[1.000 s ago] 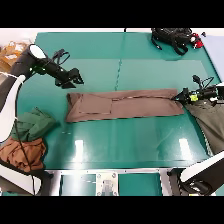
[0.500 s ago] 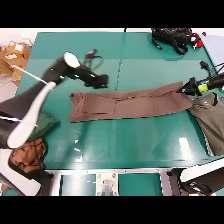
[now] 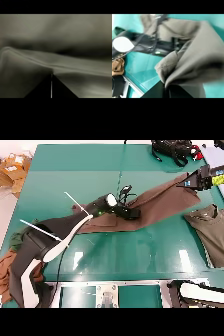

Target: Fold the shirts.

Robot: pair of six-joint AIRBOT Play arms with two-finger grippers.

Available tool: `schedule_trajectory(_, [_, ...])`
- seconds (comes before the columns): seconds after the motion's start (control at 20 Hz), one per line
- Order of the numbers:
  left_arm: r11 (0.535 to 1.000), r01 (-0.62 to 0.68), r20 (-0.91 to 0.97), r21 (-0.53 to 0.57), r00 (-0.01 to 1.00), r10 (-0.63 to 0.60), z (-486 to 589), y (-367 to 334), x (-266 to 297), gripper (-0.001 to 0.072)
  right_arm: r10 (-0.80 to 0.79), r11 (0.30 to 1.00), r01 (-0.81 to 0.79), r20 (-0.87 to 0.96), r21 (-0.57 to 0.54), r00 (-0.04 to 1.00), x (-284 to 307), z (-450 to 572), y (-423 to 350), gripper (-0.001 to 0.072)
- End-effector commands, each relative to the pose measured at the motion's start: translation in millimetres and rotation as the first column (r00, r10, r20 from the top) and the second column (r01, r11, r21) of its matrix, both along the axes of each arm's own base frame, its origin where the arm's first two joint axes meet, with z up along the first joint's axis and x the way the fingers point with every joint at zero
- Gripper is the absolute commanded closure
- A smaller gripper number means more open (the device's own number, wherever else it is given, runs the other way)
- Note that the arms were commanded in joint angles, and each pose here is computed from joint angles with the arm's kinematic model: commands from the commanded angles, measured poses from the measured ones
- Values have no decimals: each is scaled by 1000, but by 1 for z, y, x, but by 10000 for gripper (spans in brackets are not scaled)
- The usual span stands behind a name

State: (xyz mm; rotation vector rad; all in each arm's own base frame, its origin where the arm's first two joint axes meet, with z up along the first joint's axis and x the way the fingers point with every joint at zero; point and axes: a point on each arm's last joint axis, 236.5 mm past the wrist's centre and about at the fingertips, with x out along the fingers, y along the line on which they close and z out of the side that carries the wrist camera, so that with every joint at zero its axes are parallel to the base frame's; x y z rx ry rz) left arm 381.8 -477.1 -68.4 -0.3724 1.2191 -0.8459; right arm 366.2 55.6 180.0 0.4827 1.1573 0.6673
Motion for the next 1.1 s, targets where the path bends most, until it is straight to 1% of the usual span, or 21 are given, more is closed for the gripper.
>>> schedule_trajectory(0.0, [999, -7, -29, -37, 1000, 6, -1, -15, -7, 687, 14, 1000, -14, 27, 0, 1000, -9, 15, 11, 696])
schedule_trajectory(0.1, [999, 35, -43, -29, 998, -36, 4, -12, -13, 687, 9, 1000, -9, 31, 1, 999, -8, 15, 11, 695])
schedule_trajectory(0.2, [993, 120, -69, 12, 990, -119, 15, 8, -15, 688, 9, 1000, -9, 33, 2, 999, -8, 15, 11, 695])
schedule_trajectory(0.25, [984, 171, -91, 50, 982, -167, 24, 28, -14, 688, 14, 1000, -14, 33, 2, 999, -8, 15, 13, 696])
schedule_trajectory(0.3, [974, 201, -123, 103, 974, -188, 32, 53, -10, 688, 16, 1000, -16, 30, 4, 999, -8, 15, 17, 696])
schedule_trajectory(0.4, [944, 200, -163, 262, 973, -161, 55, 119, 8, 688, 14, 1000, -14, 22, 14, 1000, -5, 17, 31, 695])
schedule_trajectory(0.45, [922, 175, -145, 346, 981, -132, 73, 155, 21, 688, 22, 1000, -23, 26, 19, 999, -3, 18, 43, 695])
schedule_trajectory(0.5, [903, 141, -119, 406, 988, -101, 90, 186, 33, 687, 37, 999, -37, 32, 25, 999, -2, 19, 59, 695])
schedule_trajectory(0.6, [885, 35, -43, 464, 999, -16, 124, 241, 55, 687, 64, 997, -66, 47, 44, 997, 1, 19, 97, 695])
schedule_trajectory(0.75, [886, -111, 37, 450, 994, 106, 162, 302, 76, 687, 69, 993, -74, 61, 94, 996, 10, 4, 168, 695])
schedule_trajectory(0.8, [884, -139, 63, 446, 990, 124, 173, 318, 79, 687, 74, 991, -79, 55, 110, 996, 10, -7, 195, 695])
schedule_trajectory(0.95, [877, -160, 94, 454, 987, 132, 183, 352, 83, 687, 98, 983, -110, 88, 144, 991, 11, -49, 299, 695])
schedule_trajectory(1.05, [871, -177, 84, 458, 984, 156, 181, 365, 84, 687, 58, 979, -83, 135, 188, 989, 12, -81, 373, 684])
